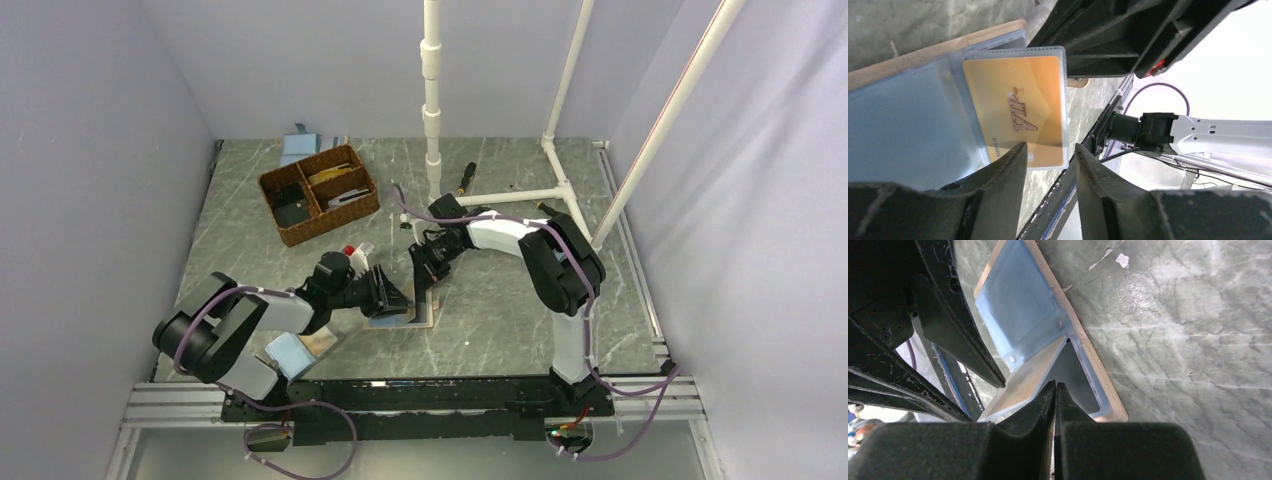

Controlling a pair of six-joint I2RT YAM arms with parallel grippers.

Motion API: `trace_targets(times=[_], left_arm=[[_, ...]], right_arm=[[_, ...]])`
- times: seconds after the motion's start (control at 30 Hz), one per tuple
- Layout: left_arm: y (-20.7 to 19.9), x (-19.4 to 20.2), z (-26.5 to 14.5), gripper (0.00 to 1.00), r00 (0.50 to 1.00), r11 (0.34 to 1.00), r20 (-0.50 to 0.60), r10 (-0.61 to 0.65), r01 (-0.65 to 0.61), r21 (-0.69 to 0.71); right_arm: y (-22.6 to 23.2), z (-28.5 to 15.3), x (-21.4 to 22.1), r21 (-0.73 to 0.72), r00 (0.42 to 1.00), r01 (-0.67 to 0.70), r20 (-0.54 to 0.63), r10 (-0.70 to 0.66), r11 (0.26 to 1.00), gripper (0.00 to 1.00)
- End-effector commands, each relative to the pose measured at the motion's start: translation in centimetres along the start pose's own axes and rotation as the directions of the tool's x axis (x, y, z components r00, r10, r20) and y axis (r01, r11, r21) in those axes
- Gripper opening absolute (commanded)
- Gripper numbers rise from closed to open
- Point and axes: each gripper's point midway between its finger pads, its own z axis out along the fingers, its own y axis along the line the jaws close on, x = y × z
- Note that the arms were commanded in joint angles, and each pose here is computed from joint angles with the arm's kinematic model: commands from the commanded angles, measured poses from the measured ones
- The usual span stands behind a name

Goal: Take the credit cards out of the card holder
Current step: Pick up the card holder from the center of the board.

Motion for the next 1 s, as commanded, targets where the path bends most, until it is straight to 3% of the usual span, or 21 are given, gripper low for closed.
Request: trace_targets(times=[0.0, 0.27, 0.4, 0.77, 0.97], left_arm=[[-2.3, -0.9, -0.1, 0.46, 0.998, 0.996, 0.033, 0.054, -0.057, 0.064], [-1.6, -2.1, -2.4, 0.52, 0.985, 0.991, 0.136, 0.110, -0.098, -0.087], [-1.4, -2.1, -3.3, 0.54, 0.978, 0.990, 0.174, 0.115, -0.099, -0.098], [-1.1, -1.6, -3.2, 0.54, 0.982, 0.992, 0.159, 0.103, -0.089, -0.091], [-1.2, -1.8, -2.7, 0.54, 0.983, 0.992, 0.150, 0.109, -0.098, -0.081]], right_arm=[[2.0, -1.3, -1.9, -0.065, 0.999, 0.023, 0.050, -0.019, 0.998, 0.06], [2.2, -2.3, -1.8, -0.164, 0.997, -0.037, 0.063, 0.048, 0.986, 0.17], [3.0, -2.0, -1.3, -0.252, 0.996, -0.071, 0.035, 0.083, 0.965, 0.23], [3.2, -2.3, -1.1, -0.308, 0.989, -0.130, 0.023, 0.144, 0.942, 0.43], [2.9, -2.6, -1.1, -0.316, 0.987, -0.144, 0.023, 0.160, 0.938, 0.47]])
